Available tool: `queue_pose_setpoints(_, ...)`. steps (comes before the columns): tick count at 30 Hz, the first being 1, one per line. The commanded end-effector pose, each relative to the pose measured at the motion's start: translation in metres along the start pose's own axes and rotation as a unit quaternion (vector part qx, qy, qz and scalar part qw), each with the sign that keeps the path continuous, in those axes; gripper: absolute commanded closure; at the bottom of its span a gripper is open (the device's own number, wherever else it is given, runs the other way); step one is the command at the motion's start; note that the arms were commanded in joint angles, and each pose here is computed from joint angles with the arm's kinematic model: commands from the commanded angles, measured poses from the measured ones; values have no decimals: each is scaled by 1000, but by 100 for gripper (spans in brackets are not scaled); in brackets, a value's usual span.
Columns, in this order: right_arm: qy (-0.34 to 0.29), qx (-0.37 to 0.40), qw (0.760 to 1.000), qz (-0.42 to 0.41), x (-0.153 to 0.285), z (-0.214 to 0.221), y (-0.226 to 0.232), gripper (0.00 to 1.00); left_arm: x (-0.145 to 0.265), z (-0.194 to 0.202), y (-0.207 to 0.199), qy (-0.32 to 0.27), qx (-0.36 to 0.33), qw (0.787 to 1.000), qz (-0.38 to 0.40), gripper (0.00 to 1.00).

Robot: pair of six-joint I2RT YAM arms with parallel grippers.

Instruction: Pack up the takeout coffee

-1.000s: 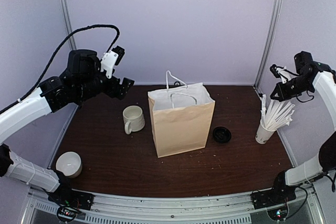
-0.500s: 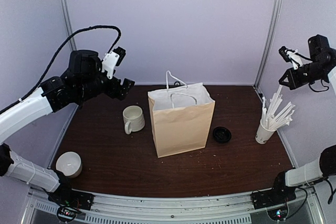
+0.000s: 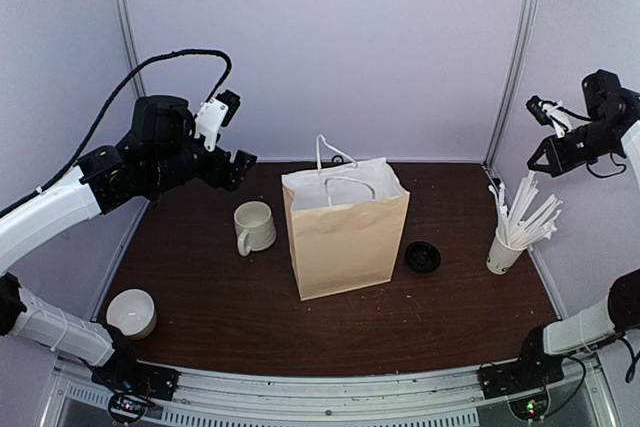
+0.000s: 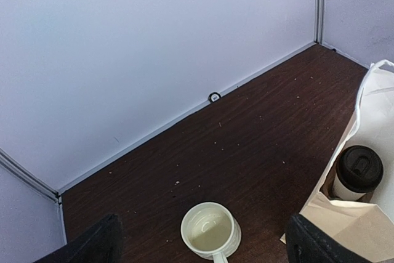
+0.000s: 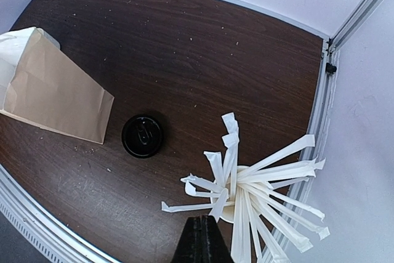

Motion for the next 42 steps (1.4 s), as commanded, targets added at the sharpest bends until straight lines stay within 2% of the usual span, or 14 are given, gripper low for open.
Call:
queue_pose_setpoints(1, -19, 25, 999, -8, 23, -3, 11, 100, 2, -10, 4, -21, 3, 1000, -8, 4)
queue_pose_setpoints(14, -113, 120, 986, -21, 95, -20, 43, 100, -17, -3, -5, 4, -6, 1000, 4, 5)
queue_pose_setpoints(20, -175, 114, 972, -103, 108, -57, 62, 100, -15, -3, -2, 5, -21, 1000, -5, 6)
queue_pose_setpoints(26, -229, 111, 944, -211, 116, -90, 85, 100, -9, -5, 7, 4, -28, 999, -30, 6)
queue_pose_setpoints(32, -210, 114, 914, -327, 106, -108, 113, 100, -6, -4, 11, 4, -33, 998, -45, 6)
queue_pose_setpoints(42, -129, 183, 870, -438, 79, -90, 179, 100, -11, 1, 14, 16, -43, 997, -64, 6)
Point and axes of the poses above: each gripper's point midway between its finger pads, its own x axis back along the fingers, its own y axis along the line the jaws close on, z = x × y, the point moved 4 cm from there along x, back along the fingers, and after that the axes turned 14 degrees about -x, right-handed, at the moved point
